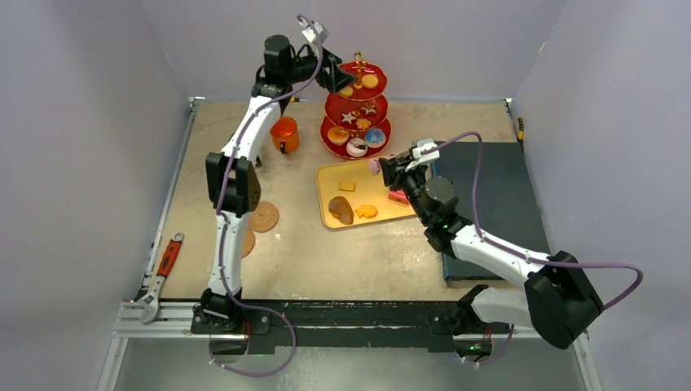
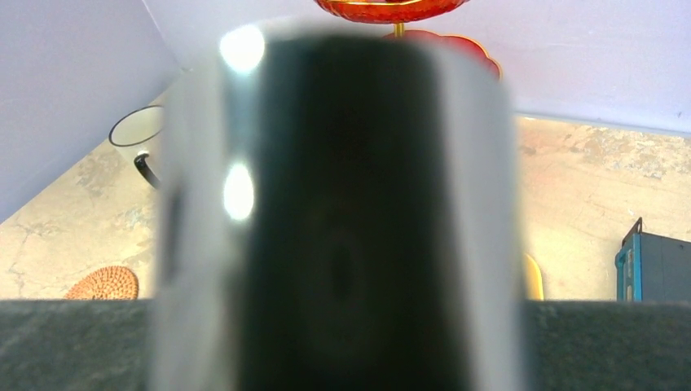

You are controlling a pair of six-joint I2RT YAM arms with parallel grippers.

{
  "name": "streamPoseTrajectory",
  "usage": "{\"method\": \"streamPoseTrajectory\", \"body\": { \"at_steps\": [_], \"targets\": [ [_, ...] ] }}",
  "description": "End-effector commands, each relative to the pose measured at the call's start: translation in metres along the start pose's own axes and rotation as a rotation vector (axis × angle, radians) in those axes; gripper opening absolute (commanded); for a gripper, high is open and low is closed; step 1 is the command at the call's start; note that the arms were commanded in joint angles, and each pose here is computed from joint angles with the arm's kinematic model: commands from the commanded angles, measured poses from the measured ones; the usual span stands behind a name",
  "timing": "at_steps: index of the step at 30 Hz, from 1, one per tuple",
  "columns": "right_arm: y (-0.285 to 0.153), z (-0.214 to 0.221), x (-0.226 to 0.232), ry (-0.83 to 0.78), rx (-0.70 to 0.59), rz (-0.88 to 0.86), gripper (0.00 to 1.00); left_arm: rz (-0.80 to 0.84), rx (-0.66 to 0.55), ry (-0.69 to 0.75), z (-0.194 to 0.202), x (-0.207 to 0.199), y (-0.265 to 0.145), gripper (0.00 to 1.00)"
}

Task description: Serve the afternoon tea

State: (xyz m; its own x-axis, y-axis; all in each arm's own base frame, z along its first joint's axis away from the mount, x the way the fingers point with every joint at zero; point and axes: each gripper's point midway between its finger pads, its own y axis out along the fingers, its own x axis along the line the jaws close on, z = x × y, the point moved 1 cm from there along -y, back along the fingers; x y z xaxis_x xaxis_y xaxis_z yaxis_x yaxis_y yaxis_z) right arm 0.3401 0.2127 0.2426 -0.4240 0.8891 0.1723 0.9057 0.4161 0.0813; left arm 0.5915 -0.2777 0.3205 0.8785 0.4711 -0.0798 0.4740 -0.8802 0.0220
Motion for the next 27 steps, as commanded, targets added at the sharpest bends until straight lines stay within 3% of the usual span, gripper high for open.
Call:
{"method": "streamPoseTrajectory", "body": {
  "at_steps": [1, 10, 15, 24, 27],
  "targets": [
    [0.008, -0.025, 0.001, 0.019, -0.075, 0.005, 0.34, 0.227, -0.038, 0.010, -0.009, -0.037, 0.006, 0.88],
    [0.014, -0.023, 0.001, 0.015, -0.061, 0.015, 0.34, 0.261, -0.117, 0.023, -0.005, -0.036, 0.018, 0.80],
    [0.016, -0.022, 0.002, 0.021, -0.053, 0.013, 0.34, 0.266, -0.147, 0.066, -0.003, -0.035, 0.024, 0.61],
    [0.017, -0.031, 0.004, 0.030, -0.058, 0.013, 0.34, 0.294, -0.162, 0.088, 0.008, -0.039, 0.034, 0.57],
    [0.017, -0.032, 0.003, 0.034, -0.062, 0.015, 0.34, 0.282, -0.174, 0.092, 0.008, -0.037, 0.035, 0.46]
  ]
}}
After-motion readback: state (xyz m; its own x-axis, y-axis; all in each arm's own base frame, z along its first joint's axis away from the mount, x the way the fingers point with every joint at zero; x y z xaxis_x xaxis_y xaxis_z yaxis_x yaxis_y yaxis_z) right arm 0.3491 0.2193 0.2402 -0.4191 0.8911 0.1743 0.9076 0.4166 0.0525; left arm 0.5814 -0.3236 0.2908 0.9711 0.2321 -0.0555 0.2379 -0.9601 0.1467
